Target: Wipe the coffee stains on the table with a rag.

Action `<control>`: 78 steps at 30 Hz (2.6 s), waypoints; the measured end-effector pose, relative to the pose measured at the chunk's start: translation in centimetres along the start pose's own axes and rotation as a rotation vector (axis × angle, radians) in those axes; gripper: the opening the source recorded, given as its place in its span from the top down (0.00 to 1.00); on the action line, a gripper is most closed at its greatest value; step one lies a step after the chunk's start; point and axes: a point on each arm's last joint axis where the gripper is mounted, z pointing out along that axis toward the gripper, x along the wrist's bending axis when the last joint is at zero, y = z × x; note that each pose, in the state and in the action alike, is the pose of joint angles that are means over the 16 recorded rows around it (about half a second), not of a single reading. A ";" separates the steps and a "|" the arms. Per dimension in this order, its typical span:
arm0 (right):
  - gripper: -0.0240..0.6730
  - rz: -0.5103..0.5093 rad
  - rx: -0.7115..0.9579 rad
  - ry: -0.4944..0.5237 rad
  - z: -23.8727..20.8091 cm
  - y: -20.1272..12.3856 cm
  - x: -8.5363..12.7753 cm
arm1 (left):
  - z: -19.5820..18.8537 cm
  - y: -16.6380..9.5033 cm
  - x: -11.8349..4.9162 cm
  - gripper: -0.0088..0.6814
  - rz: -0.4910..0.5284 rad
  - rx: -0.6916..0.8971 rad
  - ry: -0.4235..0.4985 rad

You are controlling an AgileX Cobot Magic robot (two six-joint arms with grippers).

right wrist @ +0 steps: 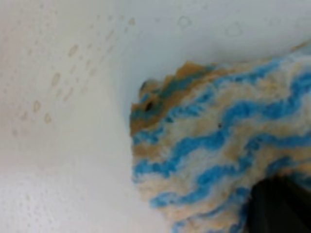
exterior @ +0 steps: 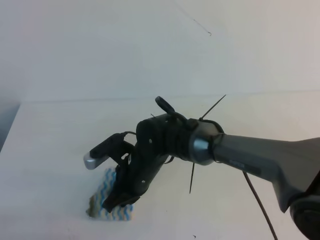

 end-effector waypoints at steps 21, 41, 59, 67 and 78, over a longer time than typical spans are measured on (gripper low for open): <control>0.96 0.126 0.262 -0.259 -7.3 -5.7 -11.2 | 0.0 0.0 0.0 0.99 -0.003 -0.001 0.000; 0.96 0.169 -0.030 -0.167 -6.6 -3.5 -9.0 | 0.0 0.0 0.0 0.99 -0.001 -0.001 0.000; 0.96 0.120 0.129 -0.165 -3.8 -5.1 -8.0 | 0.0 0.0 0.0 0.99 -0.001 -0.003 0.000; 0.96 0.077 0.200 -0.244 -3.8 -7.5 -8.2 | 0.0 0.0 0.0 0.99 -0.002 -0.004 -0.001; 0.96 0.030 -0.027 -0.370 -13.2 -7.4 -6.4 | 0.0 0.0 0.0 0.99 -0.002 -0.003 0.000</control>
